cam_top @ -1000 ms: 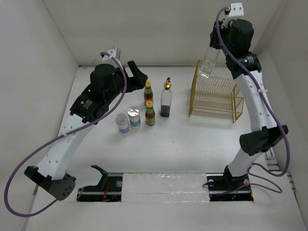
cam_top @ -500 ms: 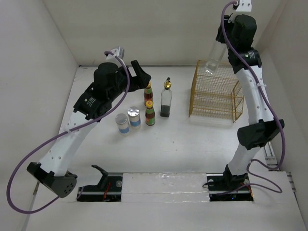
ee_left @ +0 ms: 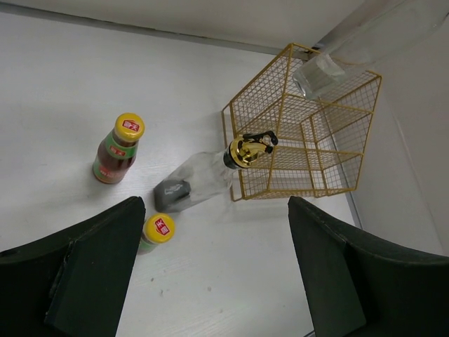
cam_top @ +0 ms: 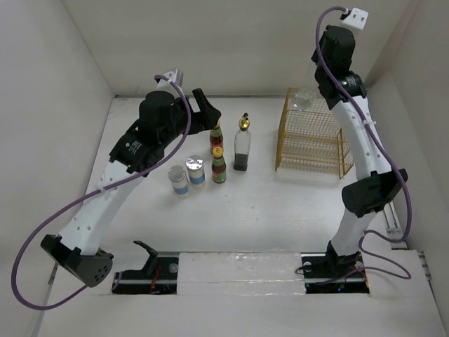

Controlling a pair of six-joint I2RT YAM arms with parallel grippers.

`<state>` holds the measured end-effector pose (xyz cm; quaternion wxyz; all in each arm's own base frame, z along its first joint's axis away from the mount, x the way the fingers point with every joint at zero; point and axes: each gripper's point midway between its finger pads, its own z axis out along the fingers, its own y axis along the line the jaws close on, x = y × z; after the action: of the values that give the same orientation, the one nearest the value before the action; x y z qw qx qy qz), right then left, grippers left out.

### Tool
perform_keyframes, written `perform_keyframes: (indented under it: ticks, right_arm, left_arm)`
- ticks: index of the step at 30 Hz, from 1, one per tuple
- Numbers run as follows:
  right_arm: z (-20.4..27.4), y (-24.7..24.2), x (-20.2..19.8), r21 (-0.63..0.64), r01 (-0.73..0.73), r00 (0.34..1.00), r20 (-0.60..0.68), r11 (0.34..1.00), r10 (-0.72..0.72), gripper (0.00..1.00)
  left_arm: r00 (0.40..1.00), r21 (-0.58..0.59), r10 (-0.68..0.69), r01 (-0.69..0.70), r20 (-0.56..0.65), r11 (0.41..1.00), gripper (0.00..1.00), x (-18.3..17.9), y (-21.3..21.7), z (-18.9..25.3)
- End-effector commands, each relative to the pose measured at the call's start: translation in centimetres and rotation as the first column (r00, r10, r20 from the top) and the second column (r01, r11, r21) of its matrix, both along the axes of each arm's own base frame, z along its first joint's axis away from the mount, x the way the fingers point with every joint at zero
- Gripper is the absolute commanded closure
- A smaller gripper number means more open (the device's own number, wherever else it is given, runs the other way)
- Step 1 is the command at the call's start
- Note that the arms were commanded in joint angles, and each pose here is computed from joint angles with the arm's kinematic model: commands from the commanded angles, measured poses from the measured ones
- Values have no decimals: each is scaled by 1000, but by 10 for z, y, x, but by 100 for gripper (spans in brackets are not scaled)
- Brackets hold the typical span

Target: Organize the condiment bottles

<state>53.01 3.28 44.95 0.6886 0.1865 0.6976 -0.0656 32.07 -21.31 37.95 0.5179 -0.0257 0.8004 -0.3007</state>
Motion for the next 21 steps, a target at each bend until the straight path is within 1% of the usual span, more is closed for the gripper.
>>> perform_keyframes:
  ticks: [1, 4, 5, 7, 9, 10, 13, 18, 20, 21]
  right_arm:
    - [63, -15, -14, 146, 170, 953, 228, 975, -201, 100]
    - [55, -9, -13, 154, 220, 944, 213, 963, -250, 100]
    - [54, -9, -17, 159, 244, 939, 210, 957, -274, 100]
    - [33, -5, -13, 141, 275, 939, 174, 951, -297, 100]
    - [25, -4, -15, 143, 295, 933, 170, 945, -317, 100]
    - [14, 1, -15, 126, 290, 940, 147, 949, -307, 100]
    - [4, -6, -20, 117, 336, 928, 129, 935, -350, 100]
    - [-11, -14, -24, 89, 352, 928, 96, 932, -359, 100]
    - [-25, -13, -22, 75, 354, 931, 72, 932, -359, 100]
    - [-42, -12, -20, 63, 356, 932, 46, 932, -359, 100]
  left_arm:
    - [999, -16, -6, 7, 35, 1000, 21, -6, 4, 10]
    - [1000, -6, -7, 7, 19, 1000, 21, -6, 3, 1]
    - [1000, -12, -7, 7, 28, 1000, 21, -8, 5, 5]
    - [1000, -1, -7, 7, 11, 1000, 21, -9, 5, -2]
    - [1000, 6, 2, -2, 3, 1000, 22, -8, 7, -7]
    - [1000, 2, 2, -2, 11, 1000, 22, -10, 8, -4]
    - [1000, -1, 5, -5, -3, 1000, 22, -10, 7, -9]
    - [1000, 4, 5, -5, -10, 1000, 22, -9, 7, -13]
    - [1000, 2, -4, 4, -12, 1000, 22, -10, 6, -13]
    - [1000, 2, -4, 4, -12, 1000, 22, -10, 6, -13]
